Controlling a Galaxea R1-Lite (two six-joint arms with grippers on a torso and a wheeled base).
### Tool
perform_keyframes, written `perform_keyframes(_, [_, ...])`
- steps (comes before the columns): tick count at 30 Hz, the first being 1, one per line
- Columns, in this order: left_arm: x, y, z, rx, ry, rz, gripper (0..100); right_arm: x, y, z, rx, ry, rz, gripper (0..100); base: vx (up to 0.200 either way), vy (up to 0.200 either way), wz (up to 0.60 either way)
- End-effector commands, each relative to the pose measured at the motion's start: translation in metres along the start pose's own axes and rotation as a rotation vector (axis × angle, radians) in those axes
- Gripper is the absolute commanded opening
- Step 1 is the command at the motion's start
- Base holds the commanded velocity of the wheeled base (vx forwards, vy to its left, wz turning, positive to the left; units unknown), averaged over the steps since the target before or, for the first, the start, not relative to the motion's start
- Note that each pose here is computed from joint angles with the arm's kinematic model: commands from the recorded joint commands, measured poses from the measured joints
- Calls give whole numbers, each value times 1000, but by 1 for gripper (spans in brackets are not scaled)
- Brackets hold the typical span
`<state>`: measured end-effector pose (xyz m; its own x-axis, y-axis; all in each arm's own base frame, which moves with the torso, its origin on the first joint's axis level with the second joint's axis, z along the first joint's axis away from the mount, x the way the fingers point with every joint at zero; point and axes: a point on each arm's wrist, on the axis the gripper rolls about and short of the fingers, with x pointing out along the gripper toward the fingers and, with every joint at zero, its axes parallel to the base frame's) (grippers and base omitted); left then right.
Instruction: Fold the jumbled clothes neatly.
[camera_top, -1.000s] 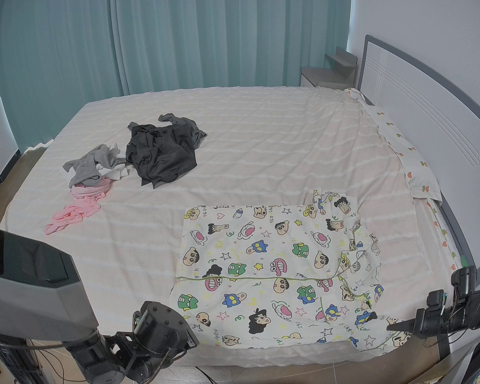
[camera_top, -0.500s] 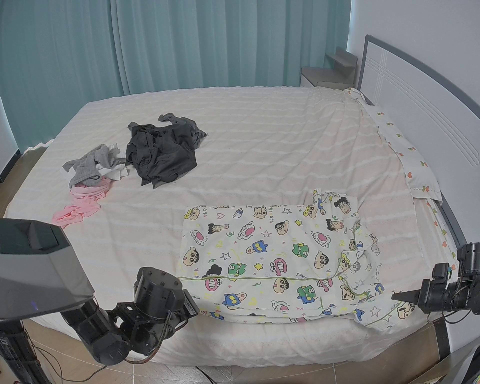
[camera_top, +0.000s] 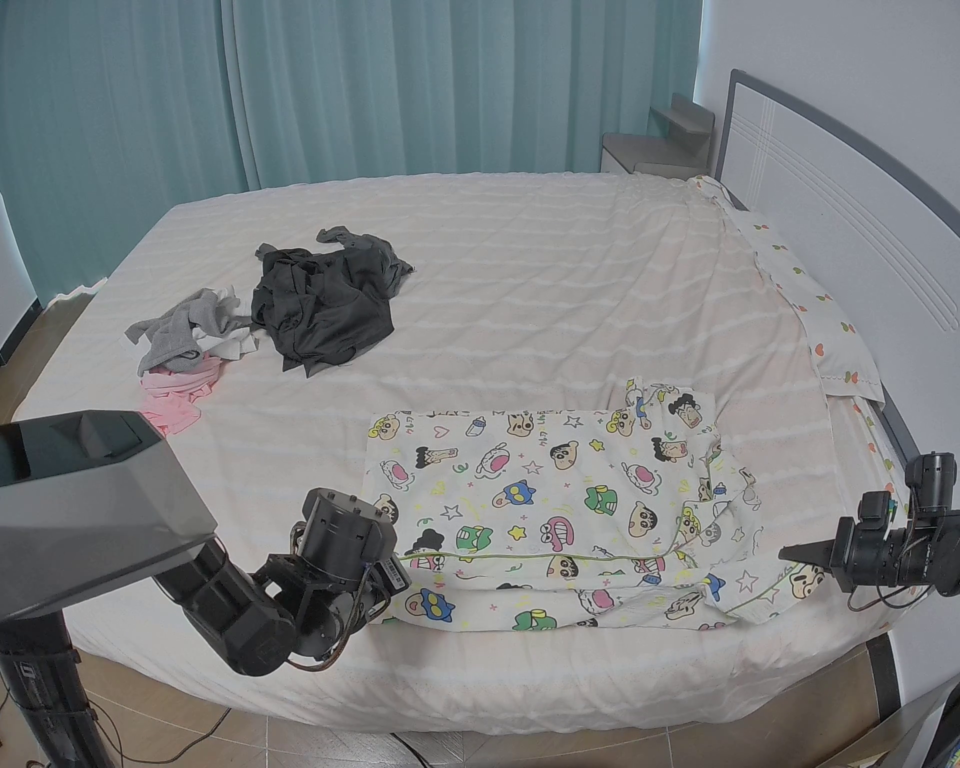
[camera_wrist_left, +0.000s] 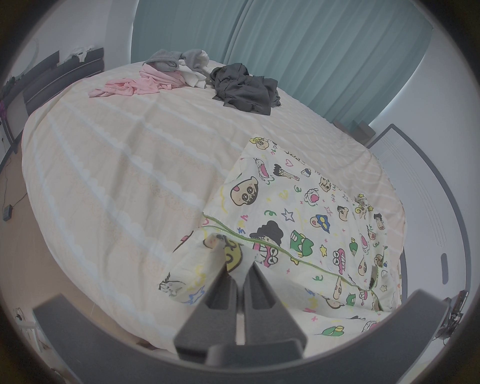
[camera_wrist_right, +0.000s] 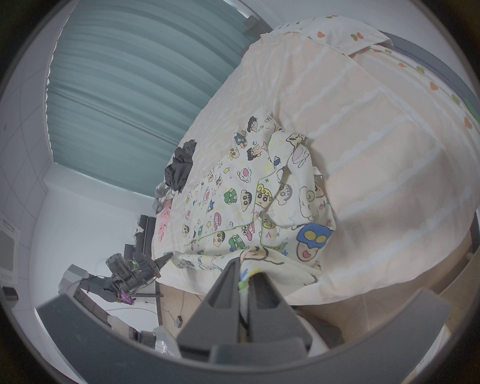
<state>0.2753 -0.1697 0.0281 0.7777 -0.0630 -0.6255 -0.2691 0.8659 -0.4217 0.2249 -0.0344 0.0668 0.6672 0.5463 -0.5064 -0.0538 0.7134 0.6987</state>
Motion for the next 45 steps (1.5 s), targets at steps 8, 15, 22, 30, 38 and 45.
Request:
perform_keyframes(8, [29,-11,8,-14,22,18,0,24,3,16,25,-3,45,0,0,0,0])
perform_keyframes(15, [40,-9,13,-33,11,32,0,41,-7,24,67,-67,44,0,0,0,0])
perform_keyframes(22, [51,-7,21,-58,-9,41,0,59,-18,21,61,-90,15,0,0,0,0])
perform_keyframes(30, [56,-8,20,-65,-7,41,0,59,-13,30,118,-171,76,0,0,0,0])
perform_keyframes(38, [55,-12,24,-80,-20,26,100,58,-11,33,130,-197,95,0,0,0,0])
perform_keyframes(45, [53,-15,29,-105,-37,11,100,59,-12,33,132,-196,92,0,0,0,0])
